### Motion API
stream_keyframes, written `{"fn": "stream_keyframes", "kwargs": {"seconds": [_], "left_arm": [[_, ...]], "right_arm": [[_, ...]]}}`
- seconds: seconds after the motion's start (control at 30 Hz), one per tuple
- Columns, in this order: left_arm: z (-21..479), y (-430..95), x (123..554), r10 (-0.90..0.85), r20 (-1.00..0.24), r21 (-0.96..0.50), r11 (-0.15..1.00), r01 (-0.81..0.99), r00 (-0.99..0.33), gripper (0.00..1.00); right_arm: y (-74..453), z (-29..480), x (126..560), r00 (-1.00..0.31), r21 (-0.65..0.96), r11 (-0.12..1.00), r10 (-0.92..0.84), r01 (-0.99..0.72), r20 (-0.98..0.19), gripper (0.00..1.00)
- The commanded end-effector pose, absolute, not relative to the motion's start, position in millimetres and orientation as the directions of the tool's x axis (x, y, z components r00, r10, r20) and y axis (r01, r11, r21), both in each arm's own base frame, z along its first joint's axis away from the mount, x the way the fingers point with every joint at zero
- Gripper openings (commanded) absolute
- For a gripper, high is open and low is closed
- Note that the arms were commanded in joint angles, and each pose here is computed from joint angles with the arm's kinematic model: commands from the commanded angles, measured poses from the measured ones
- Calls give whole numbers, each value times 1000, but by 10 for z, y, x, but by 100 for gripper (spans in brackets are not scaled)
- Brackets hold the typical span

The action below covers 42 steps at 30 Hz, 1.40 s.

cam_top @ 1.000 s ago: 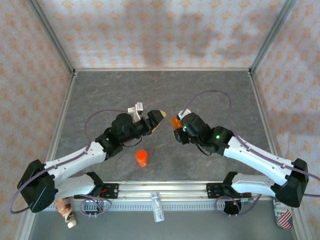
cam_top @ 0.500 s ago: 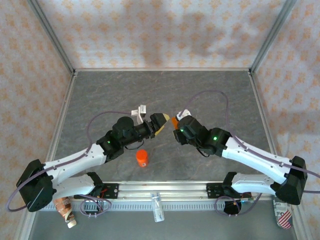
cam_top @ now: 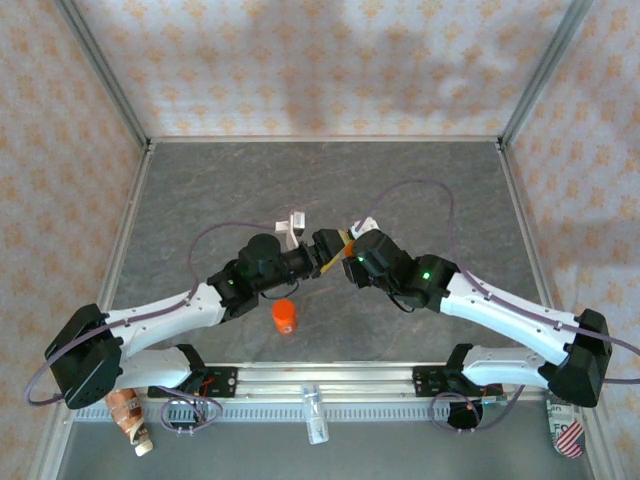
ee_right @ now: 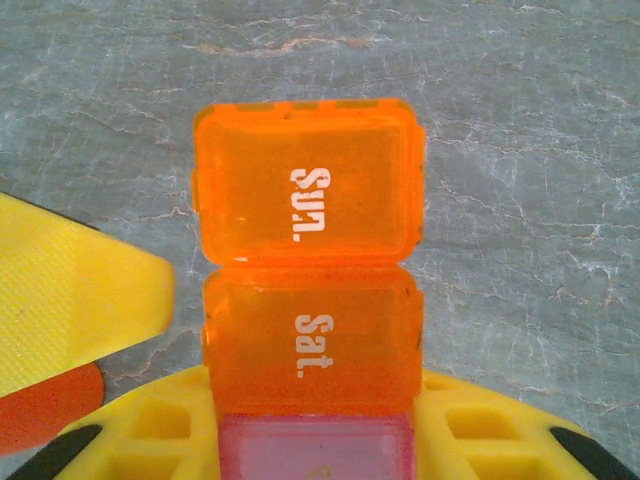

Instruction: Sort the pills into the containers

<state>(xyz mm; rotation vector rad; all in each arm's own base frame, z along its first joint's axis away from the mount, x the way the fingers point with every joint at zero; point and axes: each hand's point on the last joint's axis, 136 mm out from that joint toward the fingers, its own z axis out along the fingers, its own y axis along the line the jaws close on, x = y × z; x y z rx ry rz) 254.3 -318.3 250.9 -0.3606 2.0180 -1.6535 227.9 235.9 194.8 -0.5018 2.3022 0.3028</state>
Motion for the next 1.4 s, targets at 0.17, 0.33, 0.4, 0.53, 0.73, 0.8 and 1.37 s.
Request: {"fn": "stream_keyframes", "kwargs": {"seconds": [0.17, 0.33, 0.4, 0.53, 0.73, 0.8, 1.37], "left_arm": [[2929, -3258, 2577, -531, -229, -973, 139, 183, -816, 83], [2960, -3260, 2573, -535, -228, -974, 131, 187, -814, 83], [2984, -3248, 2564, -537, -233, -972, 132, 192, -811, 83], [2971, -3201, 2547, -541, -247, -969, 156, 193, -804, 83], [2903, -3148, 2548, -547, -265, -963, 197, 186, -794, 83], [2910, -3152, 2552, -548, -265, -963, 193, 188, -794, 83], [3041, -3276, 2615, -544, -268, -963, 159, 216, -795, 84]], "right_arm": [[2427, 2063, 2309, -635, 104, 896, -219, -431, -741, 21], [2407, 2012, 2304, -640, 98, 899, -224, -426, -735, 20], [2387, 2001, 2307, -640, 90, 902, -226, -421, -734, 20], [2307, 1988, 2330, -638, 57, 917, -228, -394, -735, 20], [2283, 1987, 2338, -638, 49, 922, -227, -385, -736, 20], [2291, 1976, 2334, -640, 50, 920, -230, -388, -733, 20], [2349, 1890, 2317, -654, 65, 913, -237, -403, -718, 20]]}}
